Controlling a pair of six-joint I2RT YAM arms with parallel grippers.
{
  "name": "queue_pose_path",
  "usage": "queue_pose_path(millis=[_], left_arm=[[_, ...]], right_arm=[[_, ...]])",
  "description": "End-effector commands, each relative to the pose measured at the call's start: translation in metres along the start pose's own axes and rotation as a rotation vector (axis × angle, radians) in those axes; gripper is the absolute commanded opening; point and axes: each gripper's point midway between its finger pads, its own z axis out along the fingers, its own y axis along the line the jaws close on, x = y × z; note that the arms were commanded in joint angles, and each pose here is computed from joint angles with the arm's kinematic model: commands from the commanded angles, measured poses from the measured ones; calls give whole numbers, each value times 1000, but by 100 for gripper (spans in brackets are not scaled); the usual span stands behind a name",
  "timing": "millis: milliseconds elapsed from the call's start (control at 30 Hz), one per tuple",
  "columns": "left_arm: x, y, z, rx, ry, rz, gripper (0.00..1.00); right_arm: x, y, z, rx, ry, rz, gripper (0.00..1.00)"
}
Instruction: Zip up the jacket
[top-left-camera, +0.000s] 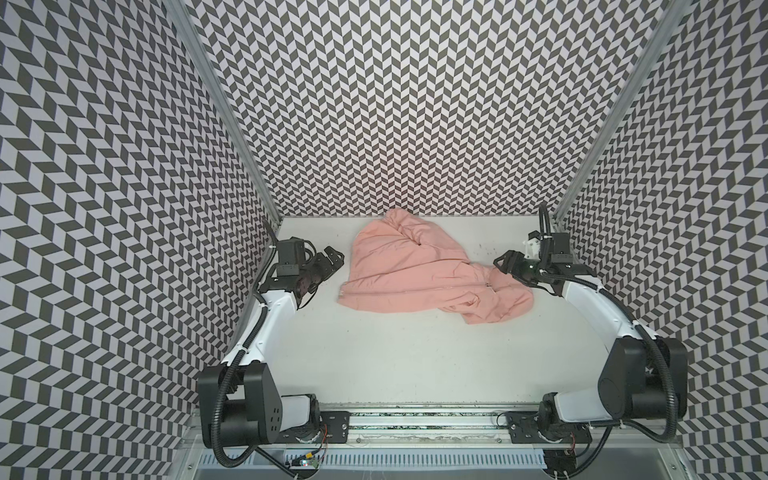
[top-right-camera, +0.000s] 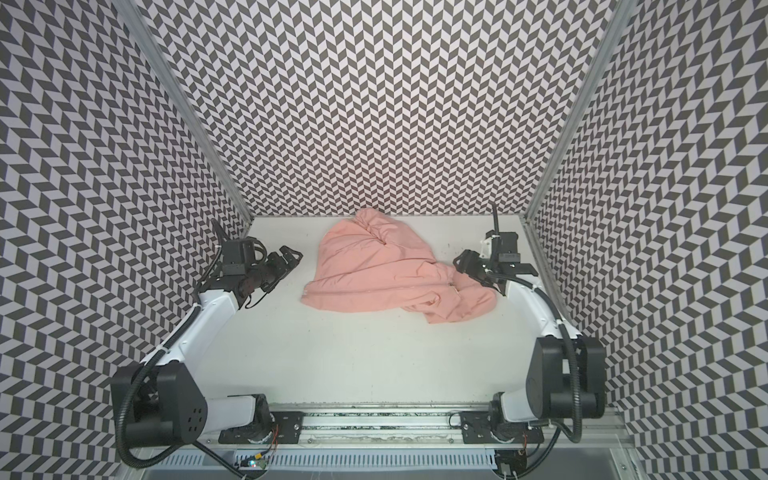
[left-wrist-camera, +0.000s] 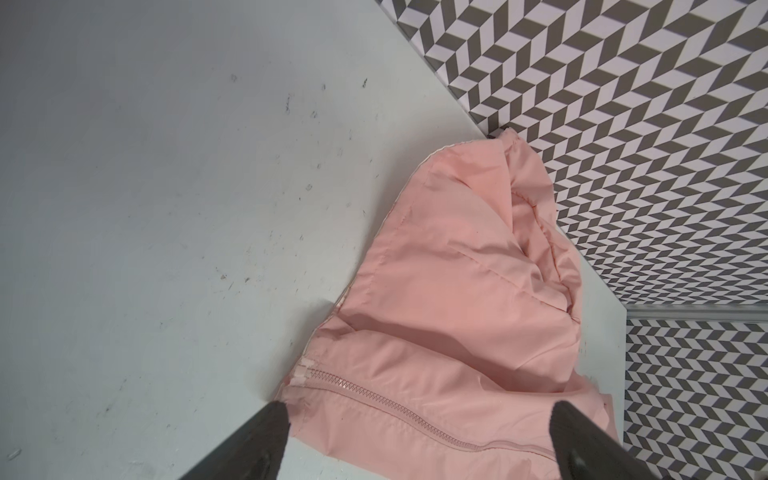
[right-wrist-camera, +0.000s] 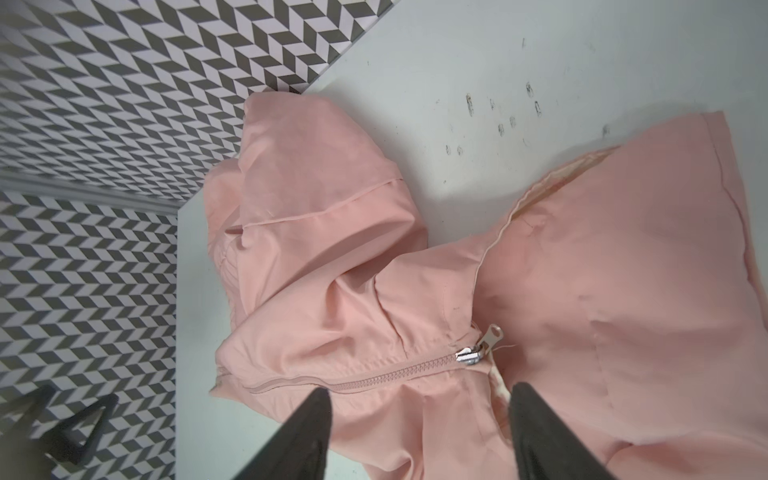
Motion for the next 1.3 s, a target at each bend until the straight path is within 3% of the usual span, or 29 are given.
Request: queue_pose_path(millis=[0,133,300,333,367,400,467,567,633,733,800,900,1033,1133,1267], left_arm=[[-28,-23,-31,16,-116,76,100],[-54,-45,-63,36,-265,162,100],[-92,-75,-118,9,-633,364,100],[-97,-85,-128,9,-680,421,100],[-101,-91,-134,-2,-698,471,100],[-105,-96,-139,-10,-707,494,100],[-115,-94,-144,-72,-707,500,100],[-120,-55,-135,-226,-733,390,98],[-114,-33,-127,-272,-775,374,93],[-83,-13,-92,-223,-784,537,94],[-68,12,-69,-286,-773,521,96],[-44,48,-31,-448,-610,587,100],[-20,86,0,-526,-524,607,100],[0,106,22,-527,-473,635,100],[-2,92,30,-442,-520,695,99]], right_arm=[[-17,1,-26,55,-77,-28,74],[-33,-1,-54,137,-173,-33,77],[-68,1,-113,223,-444,-47,80],[-78,2,-128,230,-542,-65,84],[-82,3,-139,230,-598,-81,96],[-86,4,-150,243,-643,-105,100],[-92,0,-171,324,-691,-150,100],[-90,-33,-195,514,-758,-51,98],[-89,-41,-198,535,-830,-58,97],[-75,-49,-177,490,-869,-170,97],[-59,-72,-153,509,-852,-136,96],[-31,-103,-113,602,-690,-136,95],[-7,-119,-75,692,-597,-256,96],[6,-123,-50,682,-574,-328,97],[0,-111,-44,607,-664,-332,99]])
